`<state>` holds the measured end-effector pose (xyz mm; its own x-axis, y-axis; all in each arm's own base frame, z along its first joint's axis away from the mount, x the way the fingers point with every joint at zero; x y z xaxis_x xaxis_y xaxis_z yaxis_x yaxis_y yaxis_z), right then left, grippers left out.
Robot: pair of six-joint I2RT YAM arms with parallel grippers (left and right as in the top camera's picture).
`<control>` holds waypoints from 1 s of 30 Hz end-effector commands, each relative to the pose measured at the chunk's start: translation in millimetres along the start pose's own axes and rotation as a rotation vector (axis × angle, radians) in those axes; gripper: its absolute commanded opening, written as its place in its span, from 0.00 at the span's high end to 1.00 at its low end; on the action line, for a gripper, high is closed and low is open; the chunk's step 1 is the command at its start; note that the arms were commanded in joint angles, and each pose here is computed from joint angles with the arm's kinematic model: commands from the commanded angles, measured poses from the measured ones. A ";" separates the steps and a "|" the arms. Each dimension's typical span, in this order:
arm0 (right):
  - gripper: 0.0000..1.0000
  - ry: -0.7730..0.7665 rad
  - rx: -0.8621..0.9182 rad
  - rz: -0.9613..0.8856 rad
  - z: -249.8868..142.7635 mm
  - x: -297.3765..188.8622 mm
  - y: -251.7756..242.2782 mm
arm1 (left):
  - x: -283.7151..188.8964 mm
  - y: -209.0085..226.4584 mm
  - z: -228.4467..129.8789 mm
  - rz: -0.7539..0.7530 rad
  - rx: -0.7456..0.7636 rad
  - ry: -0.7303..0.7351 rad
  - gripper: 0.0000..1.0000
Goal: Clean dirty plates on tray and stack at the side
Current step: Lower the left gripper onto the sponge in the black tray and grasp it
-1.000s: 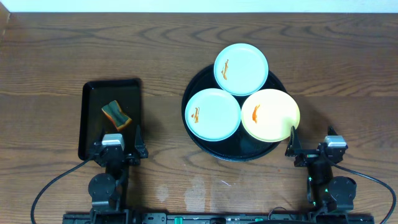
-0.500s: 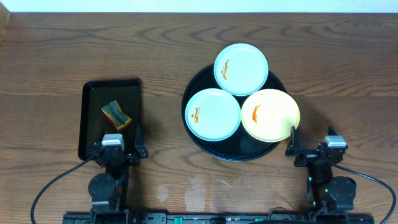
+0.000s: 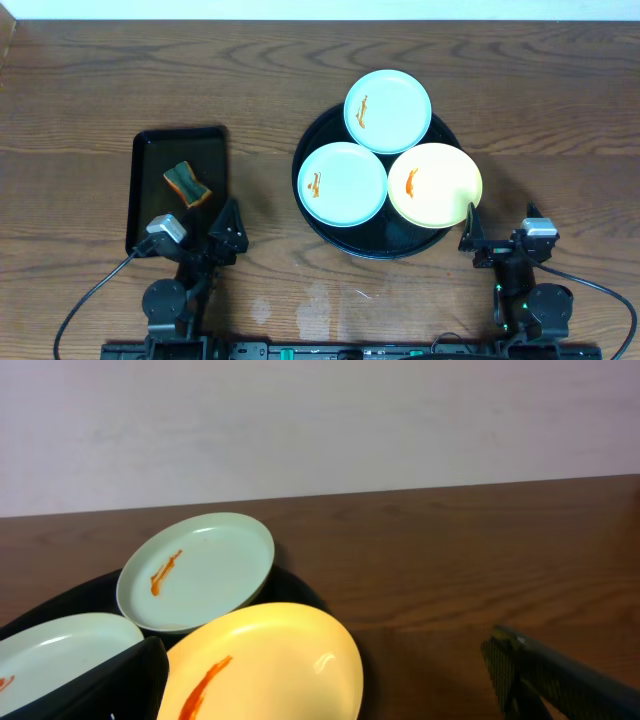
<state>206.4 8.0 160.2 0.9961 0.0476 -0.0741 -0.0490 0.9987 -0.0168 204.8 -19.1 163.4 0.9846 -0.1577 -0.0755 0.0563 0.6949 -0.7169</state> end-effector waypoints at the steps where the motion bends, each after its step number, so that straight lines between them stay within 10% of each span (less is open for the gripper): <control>1: 0.01 0.001 -0.012 -0.019 -0.7 -0.2 -3.3 | 0.1 -17.2 1.3 -0.114 -0.190 0.015 0.02; 7: 0.01 0.001 -0.012 -0.019 -0.6 -0.2 -3.3 | -11.0 -51.8 35.9 -0.201 -0.027 -0.096 0.02; 13: 0.01 0.001 -0.012 -0.019 -0.7 -0.2 -3.3 | -17.9 -46.6 68.4 0.139 -0.037 -0.067 0.02; 30: 0.01 0.001 -0.012 -0.019 -0.7 -0.2 -3.3 | 93.1 -4.5 99.6 0.845 0.106 0.738 0.02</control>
<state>206.4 7.6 160.2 0.9963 0.0446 -0.0741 -0.0459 0.9988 -0.0170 297.1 16.8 231.6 0.4288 0.0115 -0.9033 -0.5303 0.8128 -0.2414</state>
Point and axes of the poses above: each gripper's point midway between its finger pads, its own x axis out along the fingers, its own y axis along the line the jaws close on, z = x × y, the point moved 4 cm from there along -x, back along the fingers, and after that the axes turned 6 degrees about -x, right-handed, at the moved point
